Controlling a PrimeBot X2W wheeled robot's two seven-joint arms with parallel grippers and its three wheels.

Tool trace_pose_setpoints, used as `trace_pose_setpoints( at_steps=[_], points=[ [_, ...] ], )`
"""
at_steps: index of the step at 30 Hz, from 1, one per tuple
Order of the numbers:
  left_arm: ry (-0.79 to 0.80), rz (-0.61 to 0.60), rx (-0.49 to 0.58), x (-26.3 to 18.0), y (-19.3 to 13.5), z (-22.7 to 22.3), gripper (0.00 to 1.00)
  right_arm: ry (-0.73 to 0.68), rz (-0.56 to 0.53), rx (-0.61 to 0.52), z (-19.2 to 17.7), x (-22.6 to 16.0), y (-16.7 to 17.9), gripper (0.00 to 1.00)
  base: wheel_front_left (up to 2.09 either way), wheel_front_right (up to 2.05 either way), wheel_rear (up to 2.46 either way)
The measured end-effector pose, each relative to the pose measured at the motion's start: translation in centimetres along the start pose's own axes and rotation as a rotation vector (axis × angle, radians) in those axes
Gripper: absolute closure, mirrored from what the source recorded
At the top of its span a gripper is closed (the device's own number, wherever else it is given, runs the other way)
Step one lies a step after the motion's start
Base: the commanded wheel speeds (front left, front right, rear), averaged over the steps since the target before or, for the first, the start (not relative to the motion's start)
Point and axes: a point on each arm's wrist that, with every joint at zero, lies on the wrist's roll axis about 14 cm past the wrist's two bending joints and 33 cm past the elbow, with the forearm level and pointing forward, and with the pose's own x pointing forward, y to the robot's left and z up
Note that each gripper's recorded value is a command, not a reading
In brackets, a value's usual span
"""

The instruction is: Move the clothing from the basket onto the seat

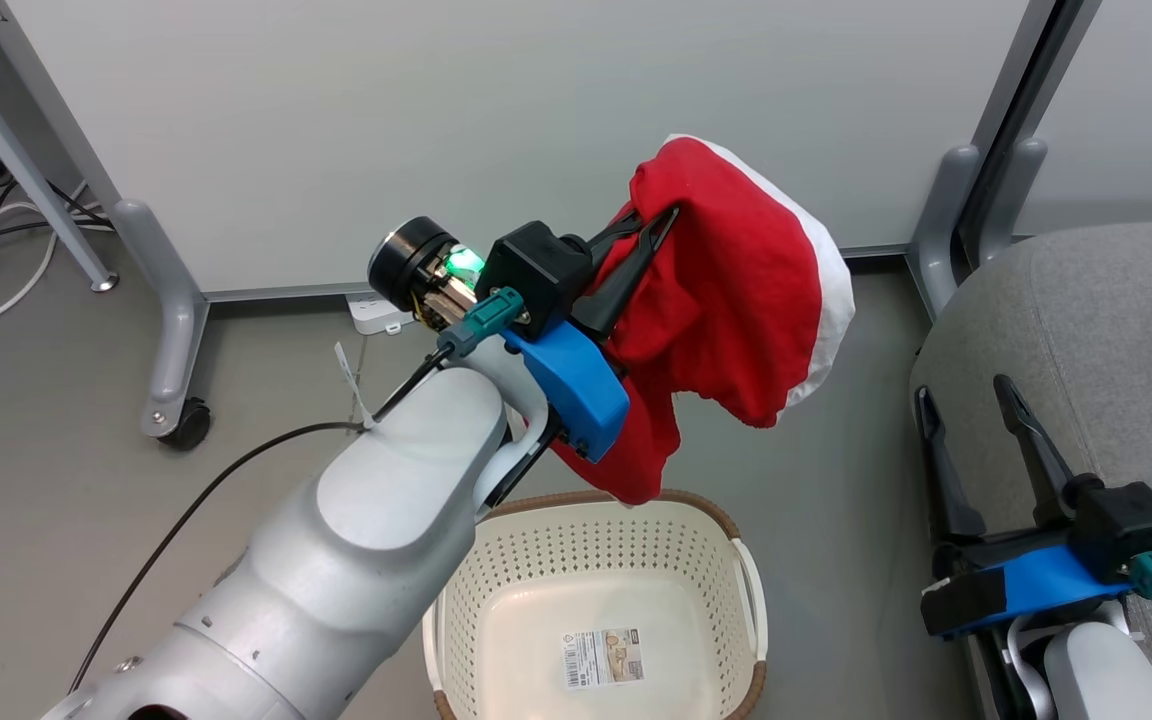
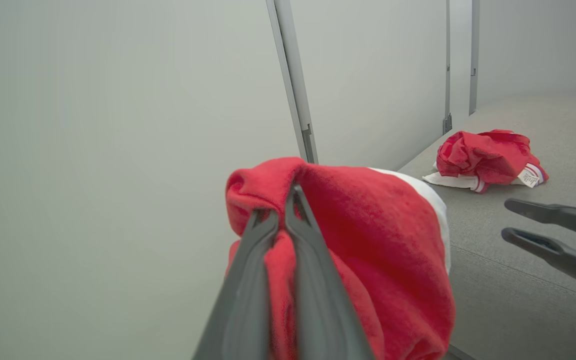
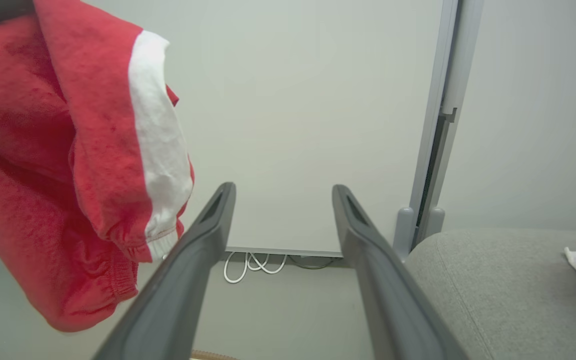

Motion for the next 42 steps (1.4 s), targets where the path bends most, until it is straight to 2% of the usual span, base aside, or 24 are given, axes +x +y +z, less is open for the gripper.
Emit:
trace_pose_setpoints(
  at_steps=[10, 28, 42],
  points=[
    [-0.008, -0.001, -0.002, -0.3, -0.3, 0.4, 1.00, 0.000, 0.122, -0.052, 0.3, 0.4, 2.3, 0.00, 0.00, 0.00, 0.00],
    [0.006, -0.021, -0.017, -0.5, -0.9, -0.5, 1.00, -0.054, 0.366, -0.130, 2.6, 3.9, 7.7, 0.00, 0.00, 0.00, 0.00],
    [0.014, -0.034, -0.025, -0.4, -1.4, -1.1, 1.00, -0.010, 0.448, -0.133, 1.5, 5.4, 10.2, 0.00, 0.00, 0.00, 0.00]
  ],
)
